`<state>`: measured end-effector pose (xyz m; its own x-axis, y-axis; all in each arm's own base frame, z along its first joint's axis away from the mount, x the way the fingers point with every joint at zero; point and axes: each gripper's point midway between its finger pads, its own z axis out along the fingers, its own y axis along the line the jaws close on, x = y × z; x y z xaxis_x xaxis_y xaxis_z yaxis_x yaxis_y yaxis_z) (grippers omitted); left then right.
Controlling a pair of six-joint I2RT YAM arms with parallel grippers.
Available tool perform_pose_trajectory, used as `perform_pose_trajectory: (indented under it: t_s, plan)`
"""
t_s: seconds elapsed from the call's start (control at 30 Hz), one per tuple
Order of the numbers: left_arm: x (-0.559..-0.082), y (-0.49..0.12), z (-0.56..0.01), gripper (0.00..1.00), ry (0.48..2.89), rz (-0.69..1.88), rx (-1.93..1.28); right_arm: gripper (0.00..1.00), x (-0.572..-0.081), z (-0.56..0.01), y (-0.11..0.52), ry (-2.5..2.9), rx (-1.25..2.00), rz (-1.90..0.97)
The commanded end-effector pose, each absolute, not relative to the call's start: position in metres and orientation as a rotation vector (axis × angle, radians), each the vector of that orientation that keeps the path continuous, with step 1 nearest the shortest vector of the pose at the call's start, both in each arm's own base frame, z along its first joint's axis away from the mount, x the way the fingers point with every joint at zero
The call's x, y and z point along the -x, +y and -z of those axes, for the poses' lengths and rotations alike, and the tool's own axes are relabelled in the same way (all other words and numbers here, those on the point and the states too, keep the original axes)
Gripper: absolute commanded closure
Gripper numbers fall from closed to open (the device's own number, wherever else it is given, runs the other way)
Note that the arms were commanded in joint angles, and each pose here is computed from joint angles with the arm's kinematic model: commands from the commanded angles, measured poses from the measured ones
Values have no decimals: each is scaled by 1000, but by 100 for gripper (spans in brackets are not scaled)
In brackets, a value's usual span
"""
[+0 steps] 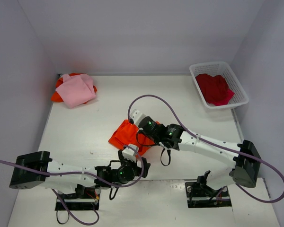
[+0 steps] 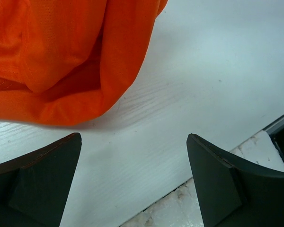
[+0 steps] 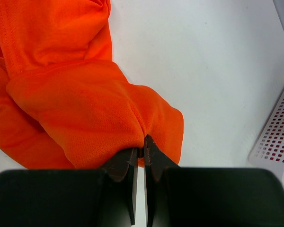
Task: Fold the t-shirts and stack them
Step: Fold the long partially folded tshirt into a neat square
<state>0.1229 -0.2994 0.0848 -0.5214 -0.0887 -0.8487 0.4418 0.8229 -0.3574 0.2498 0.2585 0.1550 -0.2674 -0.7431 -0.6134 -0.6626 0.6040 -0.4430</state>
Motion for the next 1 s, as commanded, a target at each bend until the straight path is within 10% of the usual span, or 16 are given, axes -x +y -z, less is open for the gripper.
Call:
perform_pose_trajectory:
  t_s: [0.0,0.97]
  plan:
    - [-131,-320,-117,12,1922,749,-190,100,-260,-188,270,1935,1016,62]
    - [-143,-307,-72,31,1890,575,-253,100,-261,-195,272,1925,1017,63]
